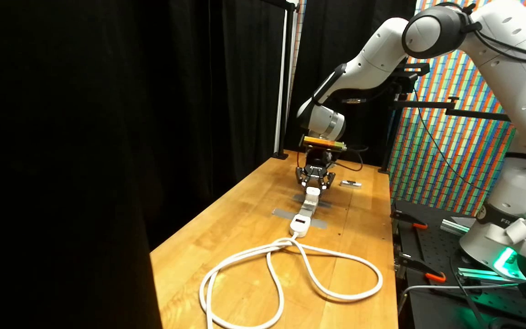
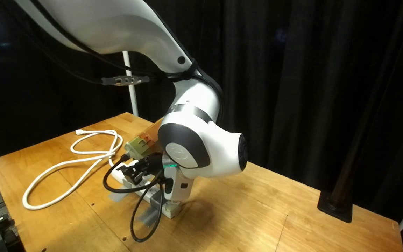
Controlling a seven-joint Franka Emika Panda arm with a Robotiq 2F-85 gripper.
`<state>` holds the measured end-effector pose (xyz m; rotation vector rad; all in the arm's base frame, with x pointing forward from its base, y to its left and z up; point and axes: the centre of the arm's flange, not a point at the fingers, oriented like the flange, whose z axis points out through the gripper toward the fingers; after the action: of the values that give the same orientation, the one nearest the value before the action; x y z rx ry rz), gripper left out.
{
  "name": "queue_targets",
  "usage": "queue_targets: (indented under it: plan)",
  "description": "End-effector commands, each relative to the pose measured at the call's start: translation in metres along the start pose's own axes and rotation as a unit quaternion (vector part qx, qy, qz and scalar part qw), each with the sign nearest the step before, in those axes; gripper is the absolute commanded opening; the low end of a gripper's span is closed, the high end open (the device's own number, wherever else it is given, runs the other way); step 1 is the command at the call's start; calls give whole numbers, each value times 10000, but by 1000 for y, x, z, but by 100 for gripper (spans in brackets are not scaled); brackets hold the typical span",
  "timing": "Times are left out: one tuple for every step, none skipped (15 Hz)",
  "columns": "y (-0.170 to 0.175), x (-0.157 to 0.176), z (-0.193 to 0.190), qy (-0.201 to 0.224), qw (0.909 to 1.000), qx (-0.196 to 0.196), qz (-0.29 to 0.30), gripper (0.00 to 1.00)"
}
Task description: Plug the charger head into the adapter
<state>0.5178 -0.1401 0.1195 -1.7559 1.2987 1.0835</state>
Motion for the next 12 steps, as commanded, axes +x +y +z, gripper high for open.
queue_targets:
  plan:
    - [-3,-25,-16,-624,9980,-77,-64,23]
    - [-3,-26,-17,-881,9960,-114,-20,23]
    - [-2,-26,-18,-1172,9930,-172,-11,23]
    - [0,-24,-20,-1457,9891,-196,-13,23]
    - [2,-23,-22,-1712,9849,-249,-11,23]
    - [3,-21,-23,-1902,9814,-266,21,23]
    - [5,-18,-24,-2015,9791,-251,84,23]
    - [5,-12,-23,-2030,9788,-202,170,23]
    - [4,-7,-22,-2024,9789,-133,253,23]
    - [2,0,-20,-1945,9803,-8,342,23]
    - [0,6,-18,-1945,9800,52,428,23]
    - [-2,13,-15,-1935,9797,113,501,23]
